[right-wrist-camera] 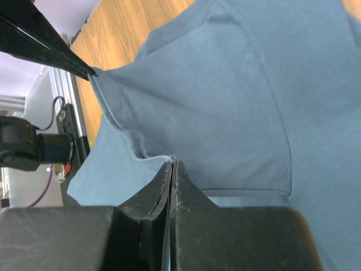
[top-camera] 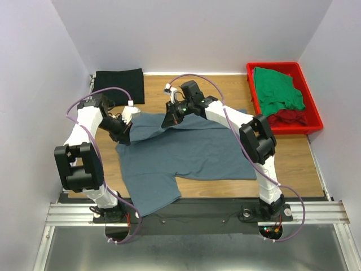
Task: Fold and stack the t-shirts
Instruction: Fold the tshirt
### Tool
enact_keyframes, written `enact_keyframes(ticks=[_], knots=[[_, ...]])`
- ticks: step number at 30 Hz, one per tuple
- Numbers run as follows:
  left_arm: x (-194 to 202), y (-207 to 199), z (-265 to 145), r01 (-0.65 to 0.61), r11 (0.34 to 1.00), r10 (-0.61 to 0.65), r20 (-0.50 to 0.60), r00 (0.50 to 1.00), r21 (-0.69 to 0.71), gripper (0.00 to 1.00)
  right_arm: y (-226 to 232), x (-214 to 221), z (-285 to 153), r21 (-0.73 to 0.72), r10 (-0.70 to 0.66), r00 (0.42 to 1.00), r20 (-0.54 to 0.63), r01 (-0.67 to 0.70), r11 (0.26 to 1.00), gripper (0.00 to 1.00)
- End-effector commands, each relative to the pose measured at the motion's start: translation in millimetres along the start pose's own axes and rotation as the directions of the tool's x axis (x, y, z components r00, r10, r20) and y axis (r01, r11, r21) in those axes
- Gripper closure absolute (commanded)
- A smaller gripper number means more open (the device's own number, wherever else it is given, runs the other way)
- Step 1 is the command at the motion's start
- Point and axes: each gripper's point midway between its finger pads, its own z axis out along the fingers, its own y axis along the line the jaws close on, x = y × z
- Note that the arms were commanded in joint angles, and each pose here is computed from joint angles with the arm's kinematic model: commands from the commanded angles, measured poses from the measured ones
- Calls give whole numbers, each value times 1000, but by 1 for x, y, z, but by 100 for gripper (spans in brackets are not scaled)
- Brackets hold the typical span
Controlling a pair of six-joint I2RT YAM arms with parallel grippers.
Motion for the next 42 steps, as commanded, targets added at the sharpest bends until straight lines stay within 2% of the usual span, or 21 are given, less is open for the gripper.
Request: enact_keyframes(ticks=[1,16,17,18,19,20,21,23,25,26,28,29,30,33,34,36,37,42], knots=[[5,-17,-6,-11,1000,11,-18,1000,7,100,25,-23,-20,-38,-81,995,61,84,996,100],[21,-16,11,14,1000,-13,-79,997,14,100,15,9,-16,-47,-48,999,2,48,998,99],[24,-15,14,21,1000,-19,-87,996,18,94,15,12,-15,-54,-45,999,-4,45,998,99],[24,-14,15,15,1000,-14,-88,996,13,86,14,16,-15,-59,-38,999,-14,37,998,97],[25,-13,16,12,1000,-10,-93,996,15,78,15,18,-15,-61,-37,999,-19,36,998,77],[25,-13,16,9,1000,-7,-93,996,18,65,15,20,-17,-59,-39,999,-23,37,998,67],[24,-12,15,0,1000,1,-90,996,19,59,14,23,-18,-49,-47,998,-28,46,998,49],[19,-11,13,-10,1000,11,-82,997,18,49,15,19,-27,-34,-63,998,-20,62,997,37],[6,-6,6,-25,1000,25,-55,998,4,45,4,11,-43,-1,-52,999,-1,52,999,33],[0,-4,4,-20,1000,19,-44,999,-1,39,-2,4,-51,15,-54,998,13,53,998,32],[-19,9,0,-31,999,31,-2,1000,-26,39,-31,-2,-78,85,-4,1000,31,1,996,33],[-27,14,-1,5,999,-4,23,1000,-42,39,-42,-5,-89,120,6,999,38,-10,993,35],[-45,31,-3,-9,996,15,70,997,-89,39,-52,-5,-102,158,11,999,35,-16,987,37],[-73,57,-3,90,985,-67,161,985,-144,41,-101,6,-148,341,55,997,51,-69,938,46],[-87,74,-4,92,977,-52,201,978,-193,42,-123,7,-175,435,70,995,75,-96,895,51],[-101,98,1,142,966,-88,243,966,-215,43,-148,22,-203,537,109,991,78,-133,833,53],[-104,107,3,158,959,-98,249,964,-234,44,-158,22,-227,582,116,988,104,-155,798,55],[-108,136,22,211,945,-148,251,957,-250,44,-191,46,-282,748,142,987,81,-154,646,57]])
